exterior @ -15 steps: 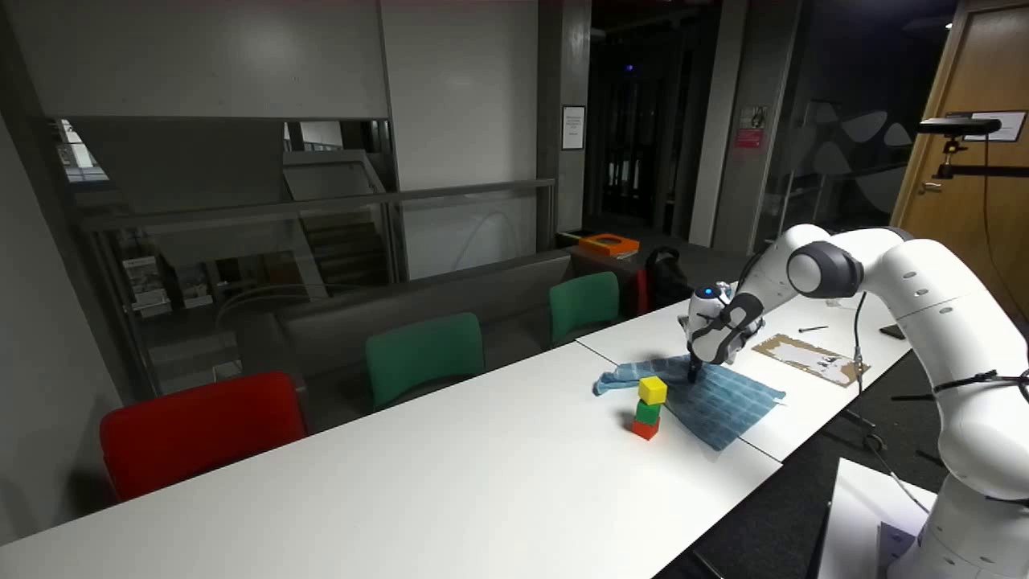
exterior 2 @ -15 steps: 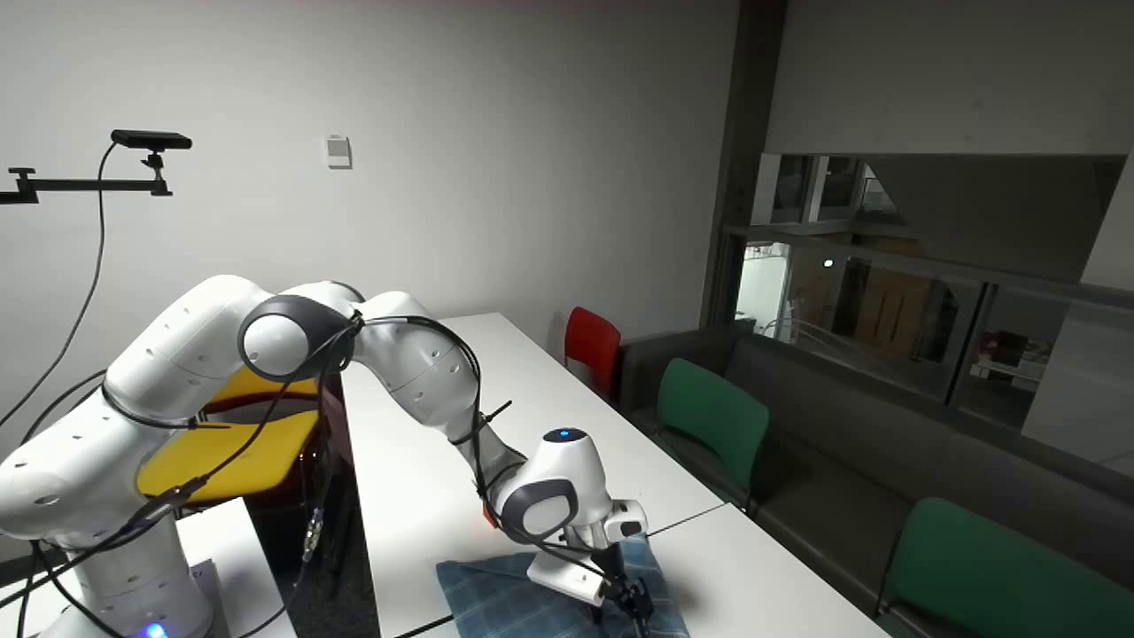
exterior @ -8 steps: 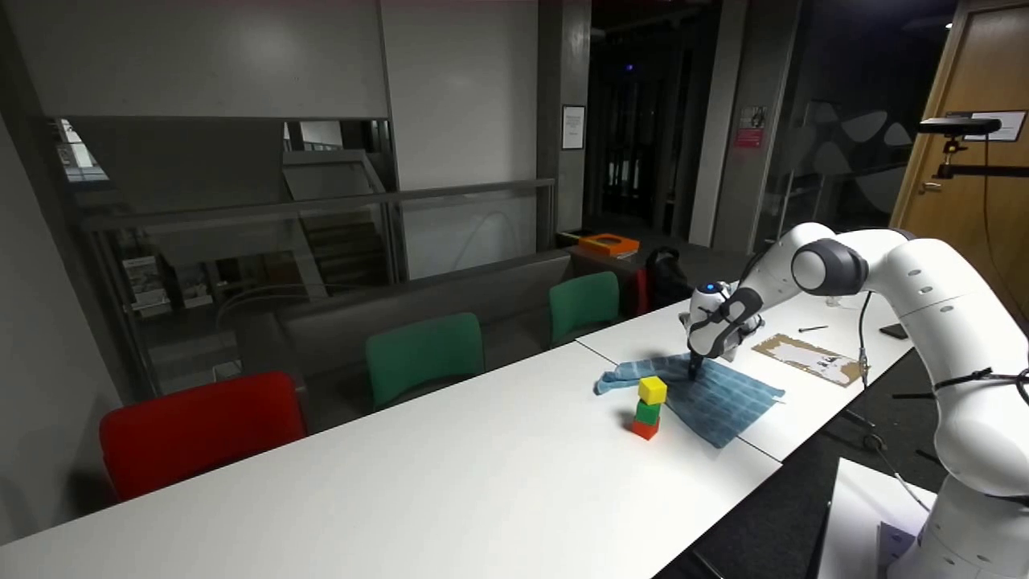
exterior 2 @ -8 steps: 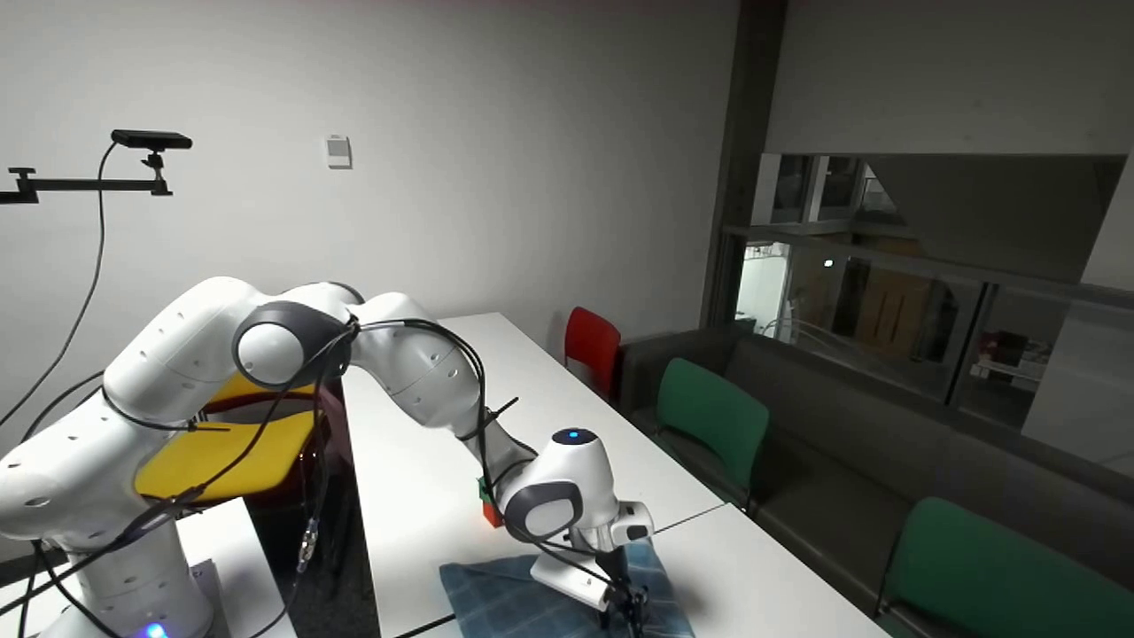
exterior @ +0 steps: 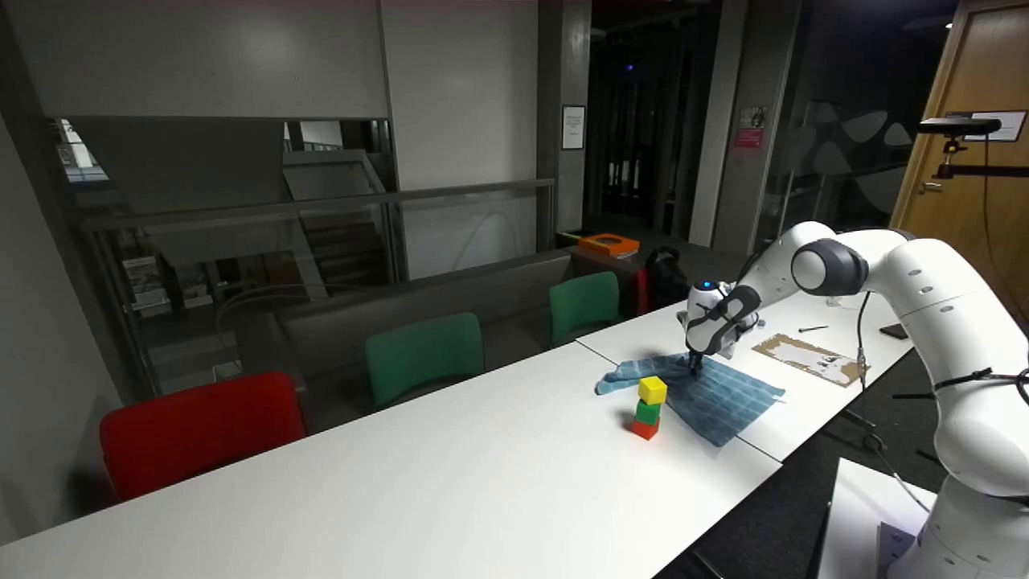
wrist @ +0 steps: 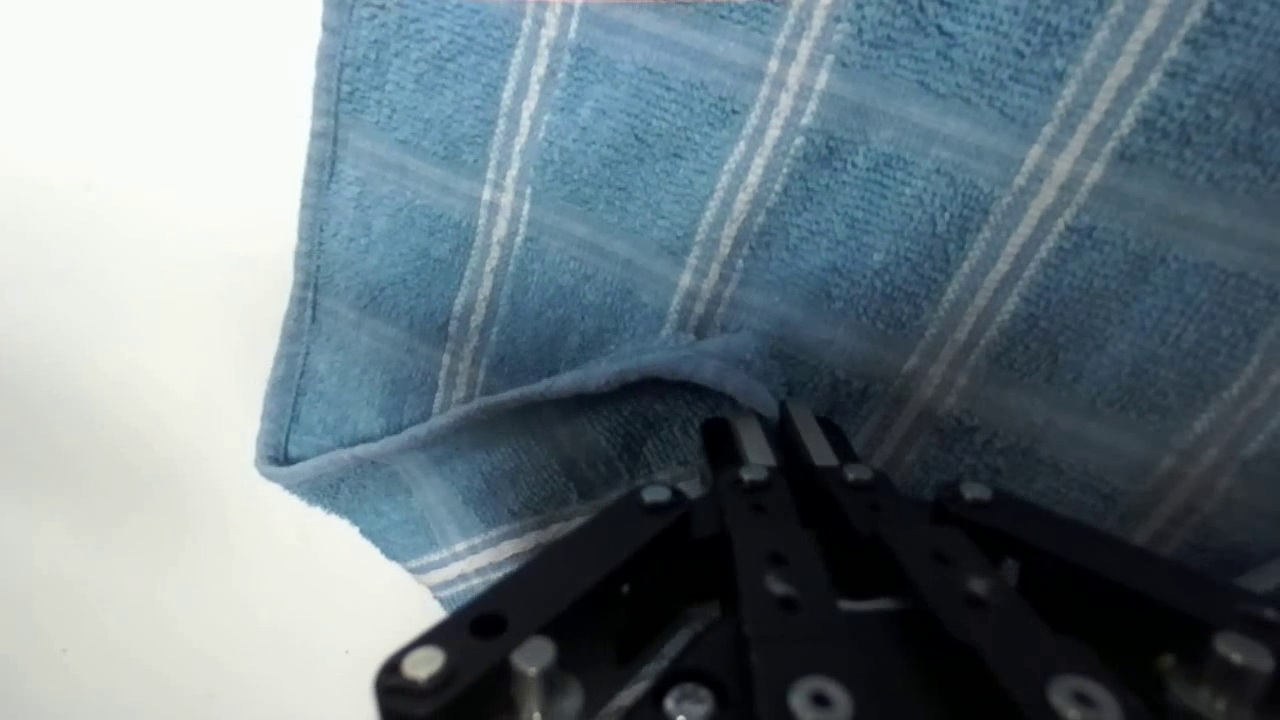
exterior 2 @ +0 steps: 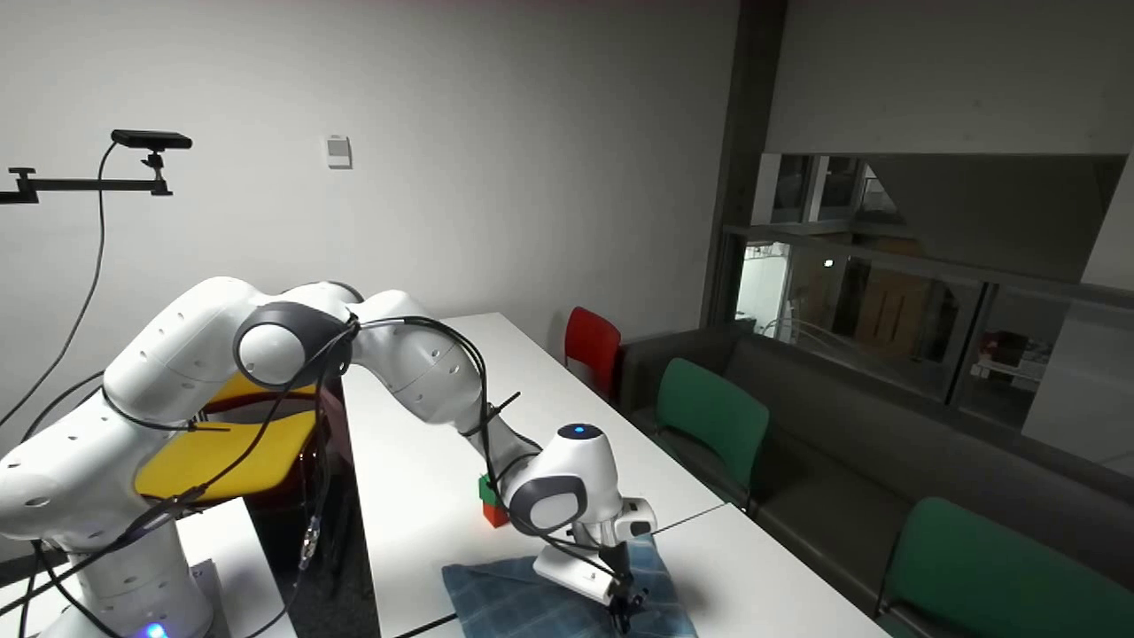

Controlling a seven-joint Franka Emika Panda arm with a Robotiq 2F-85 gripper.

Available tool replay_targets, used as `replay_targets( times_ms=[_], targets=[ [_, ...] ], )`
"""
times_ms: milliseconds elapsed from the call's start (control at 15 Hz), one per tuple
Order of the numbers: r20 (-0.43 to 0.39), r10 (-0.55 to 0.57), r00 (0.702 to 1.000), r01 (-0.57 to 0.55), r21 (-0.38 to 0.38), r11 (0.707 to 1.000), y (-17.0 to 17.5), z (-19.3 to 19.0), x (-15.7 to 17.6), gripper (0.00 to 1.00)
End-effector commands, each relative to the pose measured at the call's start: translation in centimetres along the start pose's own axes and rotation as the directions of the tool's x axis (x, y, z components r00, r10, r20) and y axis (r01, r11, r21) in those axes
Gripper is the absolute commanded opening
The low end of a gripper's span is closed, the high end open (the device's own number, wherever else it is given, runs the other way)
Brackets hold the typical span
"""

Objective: Unfold the cloth

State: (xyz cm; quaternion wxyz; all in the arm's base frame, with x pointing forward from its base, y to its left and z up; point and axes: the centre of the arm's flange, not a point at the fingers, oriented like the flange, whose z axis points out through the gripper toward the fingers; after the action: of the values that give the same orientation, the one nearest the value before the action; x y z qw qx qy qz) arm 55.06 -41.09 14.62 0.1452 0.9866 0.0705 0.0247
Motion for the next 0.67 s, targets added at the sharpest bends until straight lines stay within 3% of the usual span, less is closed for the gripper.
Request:
replay_targets(
  times_ms=[0,333,600],
  targets=[
    [-0.001,-0.023,1.0,0.023,0.015,1.0,1.4,0.1,0.5,0.0],
    [-0.025,-0.006,1.0,0.006,0.007,1.0,1.8,-1.2,-0.1,0.01],
    [-0.094,0.057,0.994,-0.059,-0.018,0.998,3.3,-3.5,-2.8,0.01]
  ],
)
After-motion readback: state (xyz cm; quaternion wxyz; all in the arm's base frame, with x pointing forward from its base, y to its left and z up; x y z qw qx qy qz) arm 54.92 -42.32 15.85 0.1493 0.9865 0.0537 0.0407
